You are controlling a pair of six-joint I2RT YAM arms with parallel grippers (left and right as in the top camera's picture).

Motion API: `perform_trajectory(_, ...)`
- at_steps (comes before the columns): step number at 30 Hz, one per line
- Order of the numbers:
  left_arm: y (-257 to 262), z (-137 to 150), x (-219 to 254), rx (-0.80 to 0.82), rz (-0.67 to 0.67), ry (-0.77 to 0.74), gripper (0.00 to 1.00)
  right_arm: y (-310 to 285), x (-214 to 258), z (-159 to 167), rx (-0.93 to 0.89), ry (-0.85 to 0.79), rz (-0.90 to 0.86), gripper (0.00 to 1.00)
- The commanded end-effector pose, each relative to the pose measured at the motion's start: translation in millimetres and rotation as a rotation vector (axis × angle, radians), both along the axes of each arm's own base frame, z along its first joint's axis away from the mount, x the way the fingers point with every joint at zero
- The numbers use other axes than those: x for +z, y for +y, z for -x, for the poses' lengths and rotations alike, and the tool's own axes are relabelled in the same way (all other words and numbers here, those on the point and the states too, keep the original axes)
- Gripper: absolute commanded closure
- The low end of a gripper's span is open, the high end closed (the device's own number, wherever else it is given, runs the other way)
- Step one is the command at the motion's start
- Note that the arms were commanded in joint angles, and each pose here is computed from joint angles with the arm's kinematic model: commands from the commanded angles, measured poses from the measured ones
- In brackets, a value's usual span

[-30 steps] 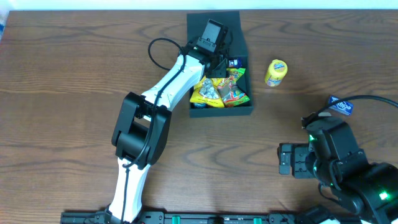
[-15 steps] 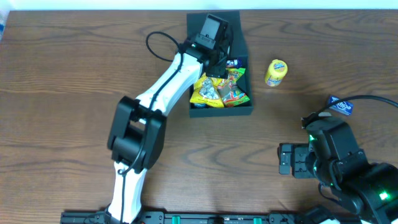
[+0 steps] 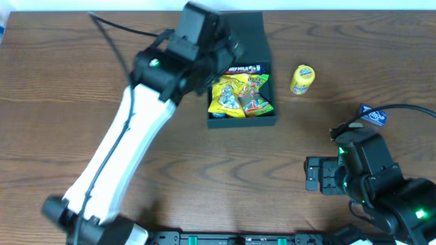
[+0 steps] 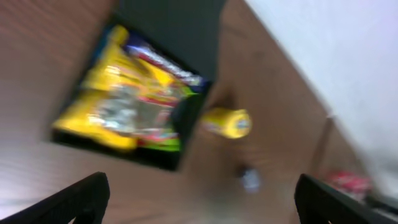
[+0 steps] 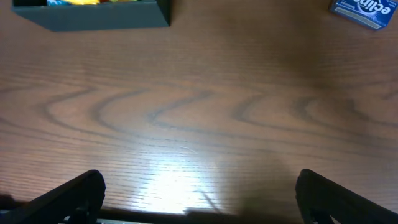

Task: Pack container
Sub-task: 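Release the bar in the box and pull the left arm back to rest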

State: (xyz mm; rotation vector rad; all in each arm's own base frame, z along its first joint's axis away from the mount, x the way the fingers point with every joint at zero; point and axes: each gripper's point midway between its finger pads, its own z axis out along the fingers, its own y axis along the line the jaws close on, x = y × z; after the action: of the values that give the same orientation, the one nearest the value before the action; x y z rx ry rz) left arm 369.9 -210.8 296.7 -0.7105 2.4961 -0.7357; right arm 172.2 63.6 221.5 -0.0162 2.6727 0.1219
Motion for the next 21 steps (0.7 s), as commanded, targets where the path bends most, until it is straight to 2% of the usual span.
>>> perform_trajectory(1, 36.8, 20.8, 13.3, -0.245, -0.333, -0.139, 0.04, -4.0, -3.9, 10.1, 0.001, 0.037, 0.018, 0.01)
perform_trajectory(6, 80.1, 78.6, 12.7, -0.474, -0.583, -0.082, 0.04, -5.1, -5.0, 12.3, 0.0, 0.047, 0.023, 0.01)
perform_trajectory(10, 127.1, 112.5, 20.7, -0.452, -0.756, -0.023, 0.05, -5.2, -5.0, 12.3, 0.001, 0.047, 0.023, 0.01)
perform_trajectory(16, 148.9, 154.6, 56.2, -0.483, -0.768, -0.193, 0.05, -5.1, -5.0, 12.3, 0.0, 0.047, 0.023, 0.01)
perform_trajectory(19, 147.2, 178.9, 47.3, -0.582, -0.74, -0.25, 0.05, -4.4, -4.7, 11.7, 0.001, 0.045, 0.019, 0.01)
perform_trajectory(21, 148.1, 186.6, 33.0, -0.593, -0.726, -0.252, 0.05, -3.5, -1.4, 4.7, -0.005, 0.012, 0.017, 0.01)
